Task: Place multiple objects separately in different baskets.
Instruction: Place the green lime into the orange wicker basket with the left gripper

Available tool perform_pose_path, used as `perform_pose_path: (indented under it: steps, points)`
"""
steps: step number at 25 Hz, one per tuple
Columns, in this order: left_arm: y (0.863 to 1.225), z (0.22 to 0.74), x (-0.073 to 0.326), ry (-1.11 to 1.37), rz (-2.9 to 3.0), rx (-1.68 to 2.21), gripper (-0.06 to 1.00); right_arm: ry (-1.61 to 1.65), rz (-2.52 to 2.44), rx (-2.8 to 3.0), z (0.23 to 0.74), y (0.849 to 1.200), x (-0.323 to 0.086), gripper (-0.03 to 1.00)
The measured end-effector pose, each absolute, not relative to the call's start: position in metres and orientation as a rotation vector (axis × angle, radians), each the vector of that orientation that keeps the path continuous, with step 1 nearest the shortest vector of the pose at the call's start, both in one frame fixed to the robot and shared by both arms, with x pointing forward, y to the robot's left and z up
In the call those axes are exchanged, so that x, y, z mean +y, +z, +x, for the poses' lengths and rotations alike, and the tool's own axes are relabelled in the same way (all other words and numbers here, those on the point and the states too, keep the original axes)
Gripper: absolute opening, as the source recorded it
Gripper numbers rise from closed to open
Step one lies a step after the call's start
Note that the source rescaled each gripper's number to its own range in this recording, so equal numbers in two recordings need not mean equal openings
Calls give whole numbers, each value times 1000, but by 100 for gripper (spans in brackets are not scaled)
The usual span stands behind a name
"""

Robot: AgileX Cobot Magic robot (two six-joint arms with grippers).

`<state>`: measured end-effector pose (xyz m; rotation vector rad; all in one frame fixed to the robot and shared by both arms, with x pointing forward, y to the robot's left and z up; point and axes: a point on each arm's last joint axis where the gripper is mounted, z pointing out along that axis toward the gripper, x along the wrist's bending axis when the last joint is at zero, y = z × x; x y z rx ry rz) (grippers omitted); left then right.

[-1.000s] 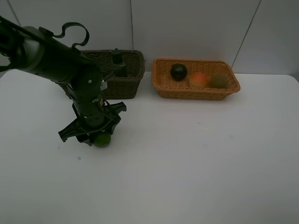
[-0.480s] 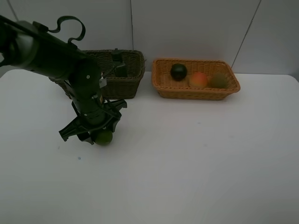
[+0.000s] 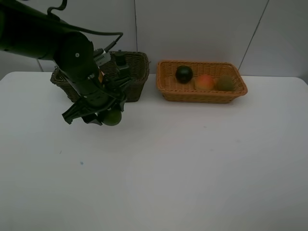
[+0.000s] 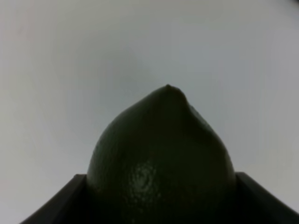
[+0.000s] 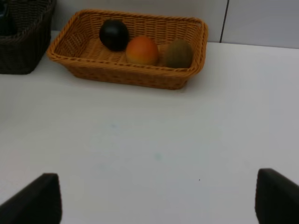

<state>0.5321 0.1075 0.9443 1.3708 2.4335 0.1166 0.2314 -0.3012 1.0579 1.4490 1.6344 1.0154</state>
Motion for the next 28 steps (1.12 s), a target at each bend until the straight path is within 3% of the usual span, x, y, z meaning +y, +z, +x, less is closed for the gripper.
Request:
perform_pose_path:
  steps: [10, 28]
  points:
    - [996, 580, 71, 154, 1567, 2029, 56, 1015, 1449, 1634, 231, 1058, -301, 100]
    - [967, 645, -1, 233, 1780, 1498, 56, 1016, 1449, 1635, 231, 1058, -301, 100]
